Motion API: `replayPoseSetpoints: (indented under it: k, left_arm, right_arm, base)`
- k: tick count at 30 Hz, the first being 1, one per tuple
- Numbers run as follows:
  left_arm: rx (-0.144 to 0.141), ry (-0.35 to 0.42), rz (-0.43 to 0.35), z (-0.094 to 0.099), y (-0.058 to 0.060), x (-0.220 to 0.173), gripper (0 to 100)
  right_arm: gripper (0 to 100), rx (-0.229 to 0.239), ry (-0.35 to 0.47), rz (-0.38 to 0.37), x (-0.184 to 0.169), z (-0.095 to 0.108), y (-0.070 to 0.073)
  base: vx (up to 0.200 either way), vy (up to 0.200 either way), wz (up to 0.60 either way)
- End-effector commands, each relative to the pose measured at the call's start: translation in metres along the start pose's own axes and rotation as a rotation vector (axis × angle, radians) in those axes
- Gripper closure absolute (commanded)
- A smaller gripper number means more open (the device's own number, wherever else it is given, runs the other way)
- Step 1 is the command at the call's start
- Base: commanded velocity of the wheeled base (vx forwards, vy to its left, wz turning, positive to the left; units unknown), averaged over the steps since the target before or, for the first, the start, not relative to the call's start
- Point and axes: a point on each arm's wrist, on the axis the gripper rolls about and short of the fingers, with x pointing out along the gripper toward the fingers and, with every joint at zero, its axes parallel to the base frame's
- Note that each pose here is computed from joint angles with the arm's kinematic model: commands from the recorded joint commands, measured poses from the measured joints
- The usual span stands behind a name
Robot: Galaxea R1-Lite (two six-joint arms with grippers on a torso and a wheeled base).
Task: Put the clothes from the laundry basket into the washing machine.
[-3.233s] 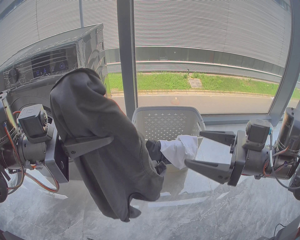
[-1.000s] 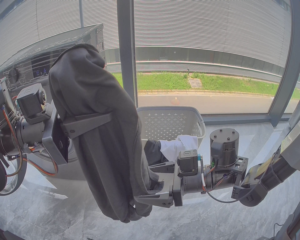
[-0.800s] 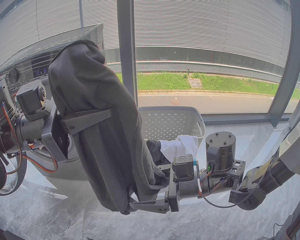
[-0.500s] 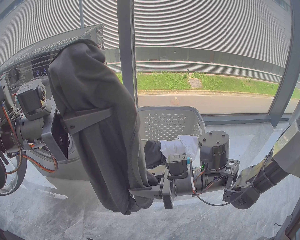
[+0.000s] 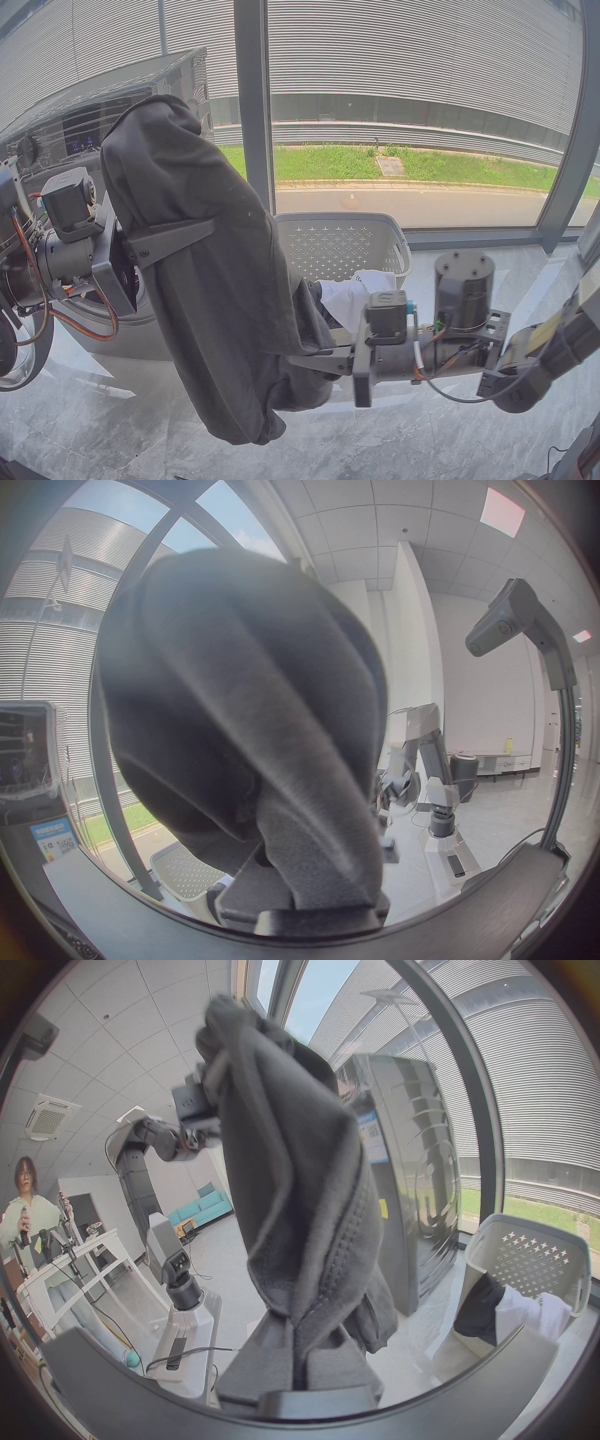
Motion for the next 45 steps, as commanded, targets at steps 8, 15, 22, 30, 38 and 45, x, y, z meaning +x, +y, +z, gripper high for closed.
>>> replayPoseSetpoints:
  k: [8,15,22,30,38,45]
  left_arm:
    - [-0.096,0.101,0.094,-0.057,0.000,-0.022,100]
    - [-0.104,0.110,0.120,-0.069,-0.008,-0.027,100]
    - [-0.096,0.104,0.120,-0.067,-0.009,-0.028,100]
    - [-0.099,0.111,0.118,-0.070,-0.010,-0.028,100]
    - [-0.132,0.149,0.087,-0.085,-0.023,-0.032,0]
    - [-0.196,0.194,0.056,-0.112,-0.047,-0.048,0]
  right_arm:
    - [100,-0.068,-0.250,-0.129,-0.116,0.050,0.047]
    - [100,-0.092,-0.287,-0.139,-0.125,0.057,0.054]
    - [100,-0.094,-0.296,-0.155,-0.125,0.059,0.054]
    - [100,-0.096,-0.297,-0.154,-0.125,0.060,0.054]
    - [100,-0.098,-0.294,-0.139,-0.123,0.059,0.055]
    - [100,-0.096,-0.287,-0.113,-0.120,0.058,0.058]
  base:
    - [0.000,0.000,0.00]
    - [0.000,0.000,0.00]
    - [0.000,0.000,0.00]
    - [0.000,0.000,0.00]
    - [0.000,0.000,0.00]
    - [0.000,0.000,0.00]
